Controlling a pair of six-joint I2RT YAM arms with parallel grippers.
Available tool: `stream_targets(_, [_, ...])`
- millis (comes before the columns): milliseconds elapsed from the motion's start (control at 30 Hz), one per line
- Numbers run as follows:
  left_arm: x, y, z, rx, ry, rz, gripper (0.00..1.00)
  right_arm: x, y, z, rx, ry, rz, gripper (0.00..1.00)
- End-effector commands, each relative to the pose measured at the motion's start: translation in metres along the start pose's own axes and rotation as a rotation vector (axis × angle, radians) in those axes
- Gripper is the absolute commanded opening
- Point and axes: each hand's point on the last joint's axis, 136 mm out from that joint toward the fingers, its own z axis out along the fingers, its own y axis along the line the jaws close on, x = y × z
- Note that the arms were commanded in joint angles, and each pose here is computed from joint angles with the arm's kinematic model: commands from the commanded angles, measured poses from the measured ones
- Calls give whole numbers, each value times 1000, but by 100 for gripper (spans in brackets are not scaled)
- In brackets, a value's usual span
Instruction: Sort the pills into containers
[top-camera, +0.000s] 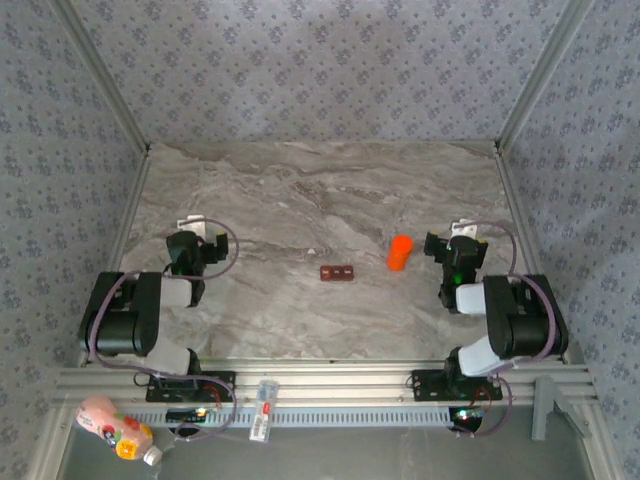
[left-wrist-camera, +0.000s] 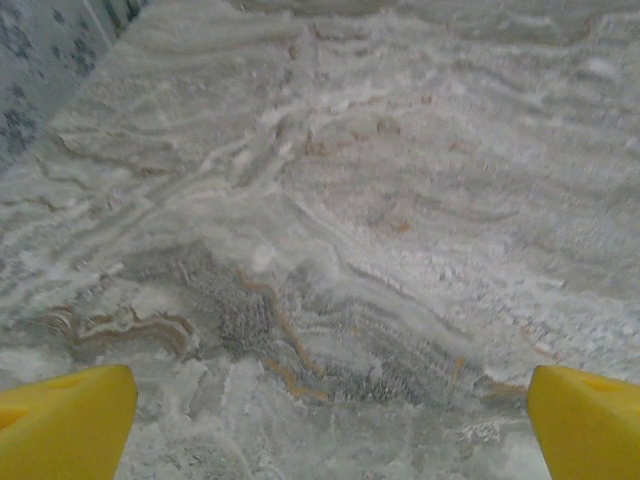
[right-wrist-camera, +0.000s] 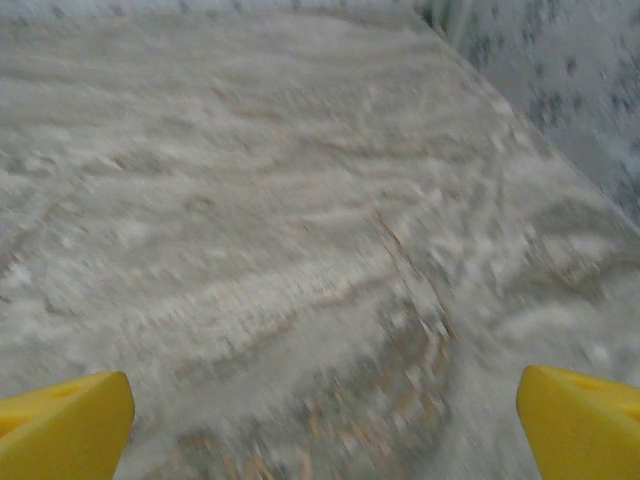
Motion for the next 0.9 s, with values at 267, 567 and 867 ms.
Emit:
stream_targets(267, [-26, 3, 8, 74, -56, -73, 100, -21, 9, 10, -45, -34, -28, 100])
stream_targets(567, [-26, 2, 9, 75, -55, -72, 100, -19, 11, 12, -62, -19, -27, 100])
stream_targets(867, [-26, 3, 9, 72, -54, -73, 100, -19, 11, 12, -74, -17, -21, 100])
